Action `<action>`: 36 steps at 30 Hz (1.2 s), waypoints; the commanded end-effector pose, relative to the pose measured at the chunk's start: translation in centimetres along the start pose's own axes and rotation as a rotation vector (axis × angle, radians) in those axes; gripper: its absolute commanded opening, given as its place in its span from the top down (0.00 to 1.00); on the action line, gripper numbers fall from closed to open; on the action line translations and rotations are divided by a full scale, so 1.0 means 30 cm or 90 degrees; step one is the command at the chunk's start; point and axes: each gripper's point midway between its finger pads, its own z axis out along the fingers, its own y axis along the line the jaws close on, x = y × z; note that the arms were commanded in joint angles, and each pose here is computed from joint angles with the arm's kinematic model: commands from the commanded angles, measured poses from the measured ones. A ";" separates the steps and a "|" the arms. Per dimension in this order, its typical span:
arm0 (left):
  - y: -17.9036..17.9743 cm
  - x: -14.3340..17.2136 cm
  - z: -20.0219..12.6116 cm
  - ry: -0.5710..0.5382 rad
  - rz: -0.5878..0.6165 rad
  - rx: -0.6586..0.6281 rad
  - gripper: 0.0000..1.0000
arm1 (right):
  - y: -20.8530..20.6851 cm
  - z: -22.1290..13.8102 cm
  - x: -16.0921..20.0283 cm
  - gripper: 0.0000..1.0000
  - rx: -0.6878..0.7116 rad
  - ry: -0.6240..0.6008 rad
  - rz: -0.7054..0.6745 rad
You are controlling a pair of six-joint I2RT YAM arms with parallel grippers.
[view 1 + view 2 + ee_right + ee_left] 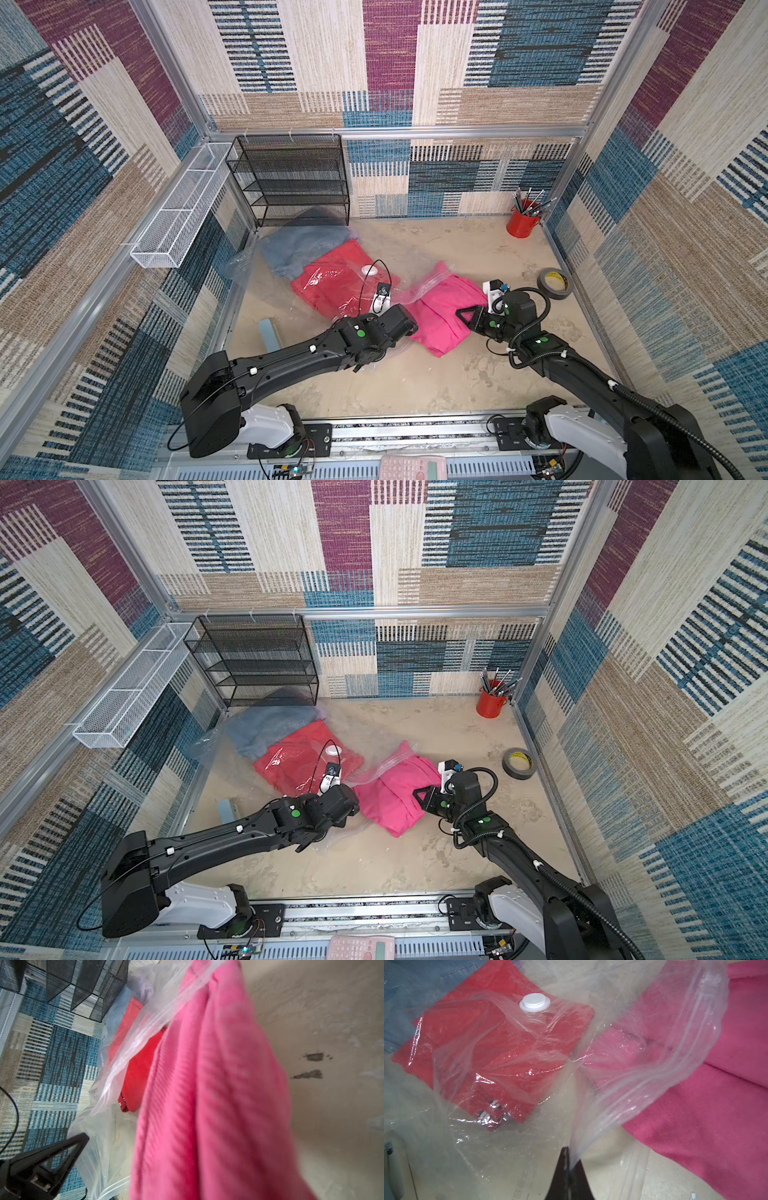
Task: Take the trousers out of the vacuum bag
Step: Place the trousers at the center of the board.
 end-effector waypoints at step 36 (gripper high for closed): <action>0.083 0.019 0.162 0.012 -0.034 0.026 1.00 | -0.443 -0.226 -0.252 1.00 0.362 -0.100 0.049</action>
